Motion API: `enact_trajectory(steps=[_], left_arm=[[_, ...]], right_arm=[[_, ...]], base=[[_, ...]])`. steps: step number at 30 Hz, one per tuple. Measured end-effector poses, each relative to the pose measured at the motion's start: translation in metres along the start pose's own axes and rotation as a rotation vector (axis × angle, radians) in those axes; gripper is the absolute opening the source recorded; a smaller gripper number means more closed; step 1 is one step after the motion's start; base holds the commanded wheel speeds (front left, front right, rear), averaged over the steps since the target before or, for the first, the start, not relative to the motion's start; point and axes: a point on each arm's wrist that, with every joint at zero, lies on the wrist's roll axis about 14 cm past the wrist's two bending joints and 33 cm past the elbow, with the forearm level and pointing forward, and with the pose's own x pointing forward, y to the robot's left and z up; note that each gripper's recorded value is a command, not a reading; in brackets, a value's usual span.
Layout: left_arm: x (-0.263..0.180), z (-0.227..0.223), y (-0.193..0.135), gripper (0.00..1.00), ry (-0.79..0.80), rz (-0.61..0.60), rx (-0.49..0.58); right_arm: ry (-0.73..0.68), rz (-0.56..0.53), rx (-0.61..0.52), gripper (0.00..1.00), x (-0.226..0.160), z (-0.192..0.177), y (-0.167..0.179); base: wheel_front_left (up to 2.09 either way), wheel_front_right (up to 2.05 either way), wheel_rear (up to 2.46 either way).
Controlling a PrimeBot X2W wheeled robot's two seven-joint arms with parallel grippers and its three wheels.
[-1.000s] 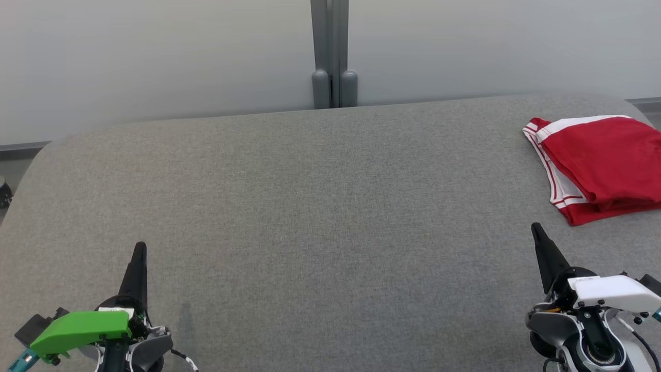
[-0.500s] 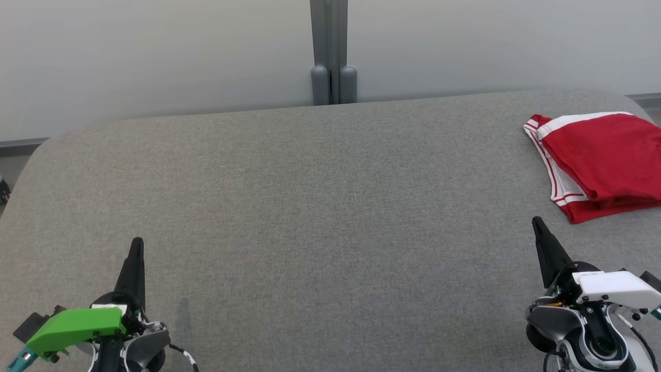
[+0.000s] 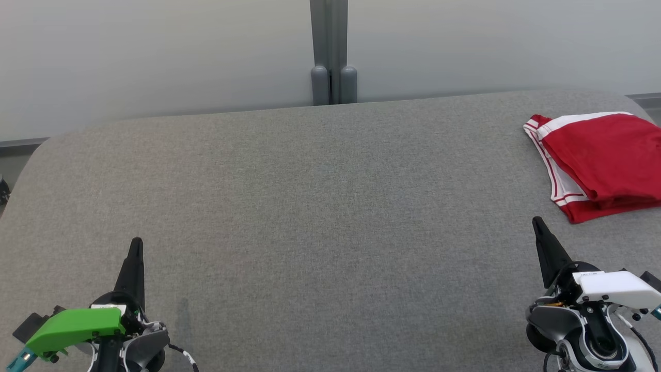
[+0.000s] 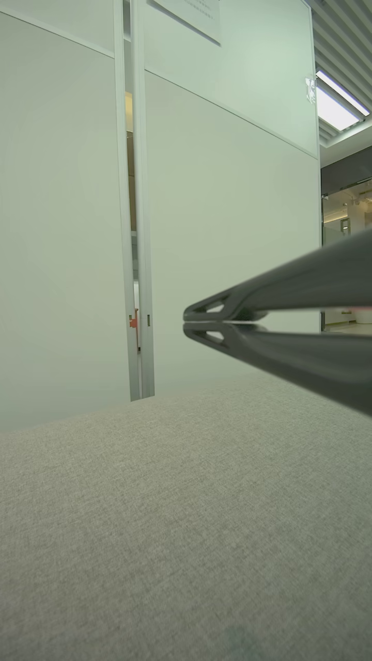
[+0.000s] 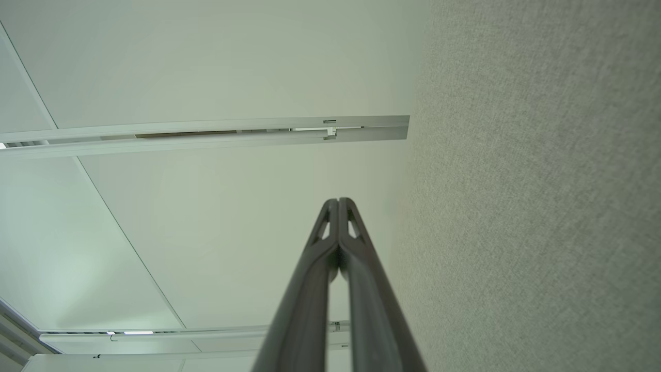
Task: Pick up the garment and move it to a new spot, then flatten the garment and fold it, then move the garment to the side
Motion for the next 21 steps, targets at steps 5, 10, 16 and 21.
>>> enact_trajectory(steps=[5,10,16,21], left_arm=[[0.0000,0.0003,0.0001,0.00,-0.001,0.000,-0.001],[0.0000,0.0002,0.0001,0.00,-0.001,0.000,0.000],[-0.0001,0.0001,0.0002,0.00,-0.001,0.000,-0.001],[-0.0001,0.0003,0.0002,0.00,-0.002,0.000,-0.002]], right_arm=[[0.000,0.000,0.000,0.00,0.0000,-0.0001,0.0000],[0.001,0.000,0.000,0.00,0.0000,-0.0001,0.0000],[0.000,0.000,0.001,0.00,0.0000,0.0000,0.0000],[0.000,0.000,0.001,0.00,0.0000,0.0001,0.0000]], base=[[0.00,0.00,0.00],[0.00,0.00,0.00],[0.00,0.00,0.00],[0.00,0.00,0.00]])
